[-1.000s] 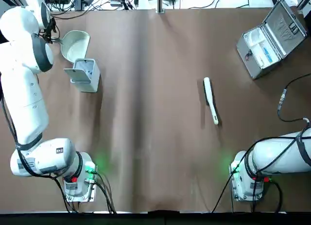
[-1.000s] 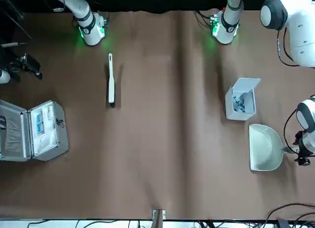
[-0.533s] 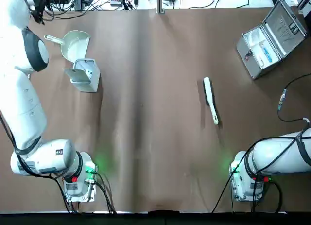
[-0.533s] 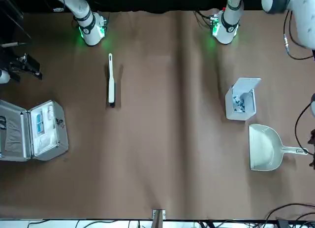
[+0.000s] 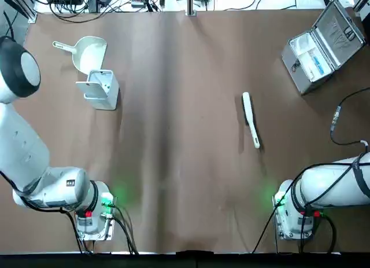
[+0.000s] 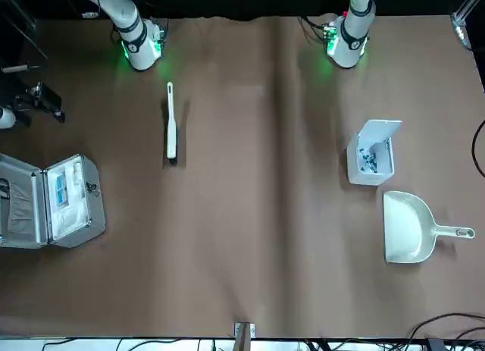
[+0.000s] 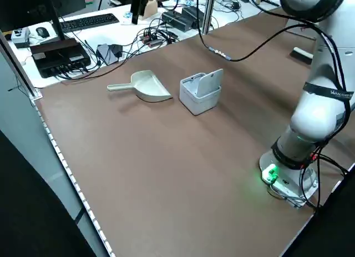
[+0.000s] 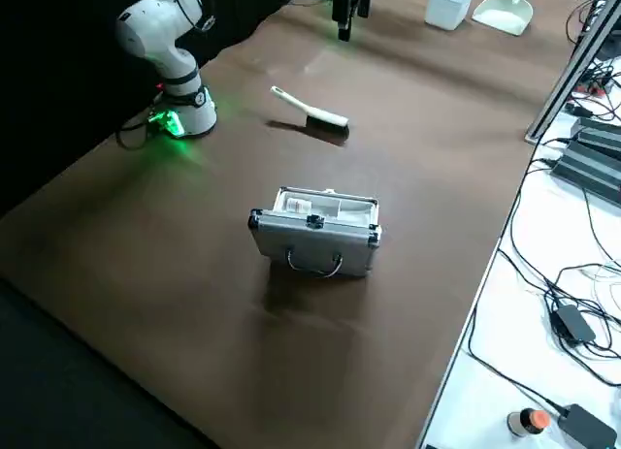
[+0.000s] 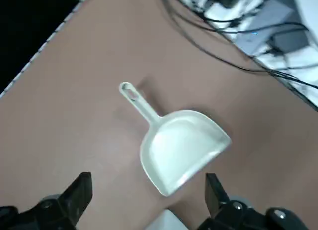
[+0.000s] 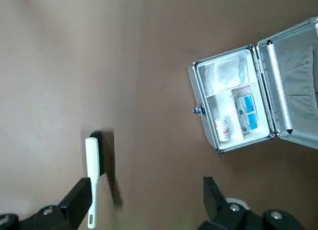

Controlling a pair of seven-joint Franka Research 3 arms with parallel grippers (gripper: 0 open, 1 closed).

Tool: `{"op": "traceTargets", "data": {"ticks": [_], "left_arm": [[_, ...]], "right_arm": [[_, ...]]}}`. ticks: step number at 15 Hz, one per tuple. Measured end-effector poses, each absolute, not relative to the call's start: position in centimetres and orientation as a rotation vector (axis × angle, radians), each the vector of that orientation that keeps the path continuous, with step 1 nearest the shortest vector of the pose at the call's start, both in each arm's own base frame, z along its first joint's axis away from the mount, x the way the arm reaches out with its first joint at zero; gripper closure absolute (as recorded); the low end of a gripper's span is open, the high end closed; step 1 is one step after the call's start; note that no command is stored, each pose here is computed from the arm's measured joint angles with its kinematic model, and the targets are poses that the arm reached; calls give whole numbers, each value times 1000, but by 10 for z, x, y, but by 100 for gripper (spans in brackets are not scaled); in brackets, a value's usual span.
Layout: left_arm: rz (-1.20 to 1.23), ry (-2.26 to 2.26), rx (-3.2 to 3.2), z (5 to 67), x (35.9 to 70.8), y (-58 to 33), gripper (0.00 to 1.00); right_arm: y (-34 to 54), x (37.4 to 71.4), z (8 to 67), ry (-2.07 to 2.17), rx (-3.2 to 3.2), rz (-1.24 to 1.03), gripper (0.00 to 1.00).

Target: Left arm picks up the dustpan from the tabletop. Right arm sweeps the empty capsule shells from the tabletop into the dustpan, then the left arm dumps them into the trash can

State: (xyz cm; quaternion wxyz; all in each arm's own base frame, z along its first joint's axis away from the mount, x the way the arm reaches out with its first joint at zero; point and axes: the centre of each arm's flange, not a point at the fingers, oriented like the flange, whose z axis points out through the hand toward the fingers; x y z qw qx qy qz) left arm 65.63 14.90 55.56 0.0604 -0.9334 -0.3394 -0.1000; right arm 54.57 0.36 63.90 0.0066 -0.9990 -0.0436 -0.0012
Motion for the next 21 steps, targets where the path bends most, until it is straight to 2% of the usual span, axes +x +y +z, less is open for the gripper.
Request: {"op": "traceTargets", "data": {"ticks": [4,11,16,21], "left_arm": [[-366,-830,-2943,590,651,78,0],[-193,-424,-3058,616,618,-8,0],[-69,26,-3083,617,602,-33,0],[-62,87,-3082,621,597,-37,0]], "right_arm": [[4,546,639,-136,-3125,-4,1],[4,546,639,-137,-3125,-4,1],[5,546,639,-142,-3125,-4,1],[5,546,639,-140,-3125,-4,1]]}}
